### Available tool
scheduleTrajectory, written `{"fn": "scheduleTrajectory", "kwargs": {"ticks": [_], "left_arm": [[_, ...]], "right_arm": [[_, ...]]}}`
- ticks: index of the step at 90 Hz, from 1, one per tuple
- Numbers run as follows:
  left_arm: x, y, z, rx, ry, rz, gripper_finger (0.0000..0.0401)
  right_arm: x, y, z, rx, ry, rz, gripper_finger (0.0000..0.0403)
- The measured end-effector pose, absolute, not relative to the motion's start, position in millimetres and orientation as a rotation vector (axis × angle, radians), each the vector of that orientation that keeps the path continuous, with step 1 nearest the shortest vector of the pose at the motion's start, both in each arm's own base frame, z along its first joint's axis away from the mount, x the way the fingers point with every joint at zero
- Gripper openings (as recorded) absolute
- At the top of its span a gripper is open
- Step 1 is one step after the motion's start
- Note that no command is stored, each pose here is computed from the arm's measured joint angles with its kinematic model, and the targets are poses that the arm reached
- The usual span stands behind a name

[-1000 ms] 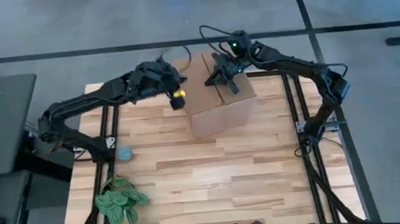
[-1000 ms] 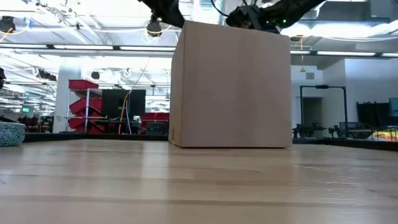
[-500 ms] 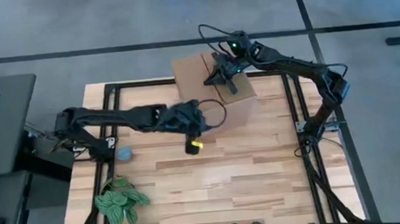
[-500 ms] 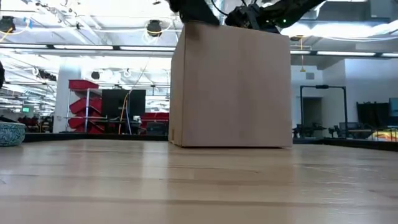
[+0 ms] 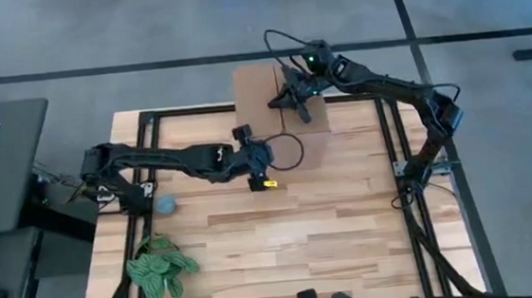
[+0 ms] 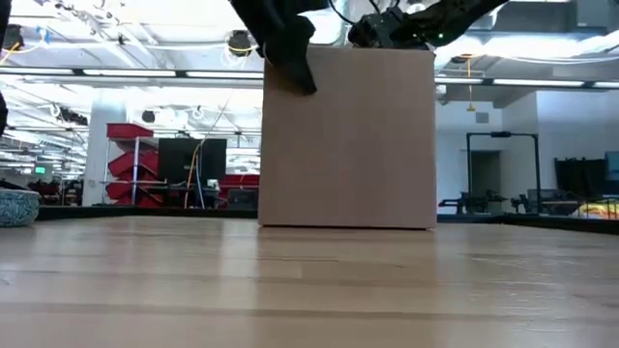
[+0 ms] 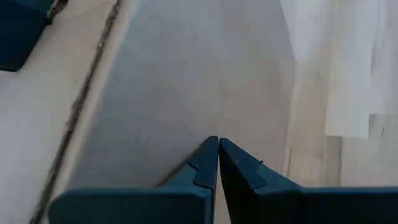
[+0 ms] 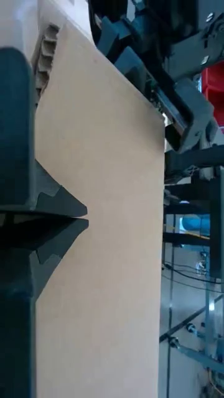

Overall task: Wrap mug
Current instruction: Close the cardboard box

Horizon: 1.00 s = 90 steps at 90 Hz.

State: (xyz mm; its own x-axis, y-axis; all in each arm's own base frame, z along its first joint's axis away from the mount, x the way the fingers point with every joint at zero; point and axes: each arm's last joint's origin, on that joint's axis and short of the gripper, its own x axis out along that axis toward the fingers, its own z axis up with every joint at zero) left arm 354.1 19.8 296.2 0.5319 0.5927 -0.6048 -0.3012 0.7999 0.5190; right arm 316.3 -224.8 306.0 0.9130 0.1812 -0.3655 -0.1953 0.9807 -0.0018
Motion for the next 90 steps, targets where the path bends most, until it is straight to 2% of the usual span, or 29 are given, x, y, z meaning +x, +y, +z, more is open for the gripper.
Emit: {"fn": "scheduleTrajectory", "kwargs": {"ticks": [38,69,90], "left_arm": [[346.8,-6.8,305.7,0.298,0.793,0.512,0.0000],[310.0,-32.5,341.6,0.171,0.699,0.476,0.0000],[282.1,-32.6,361.4,0.173,0.658,0.567,0.0000]], "right_arm": [[315.7,-222.8,311.3,-0.027,0.367,0.187,0.0000],[315.4,-222.5,311.2,-0.006,0.374,0.185,0.0000],[315.2,-222.5,311.4,-0.008,0.374,0.184,0.0000]]}}
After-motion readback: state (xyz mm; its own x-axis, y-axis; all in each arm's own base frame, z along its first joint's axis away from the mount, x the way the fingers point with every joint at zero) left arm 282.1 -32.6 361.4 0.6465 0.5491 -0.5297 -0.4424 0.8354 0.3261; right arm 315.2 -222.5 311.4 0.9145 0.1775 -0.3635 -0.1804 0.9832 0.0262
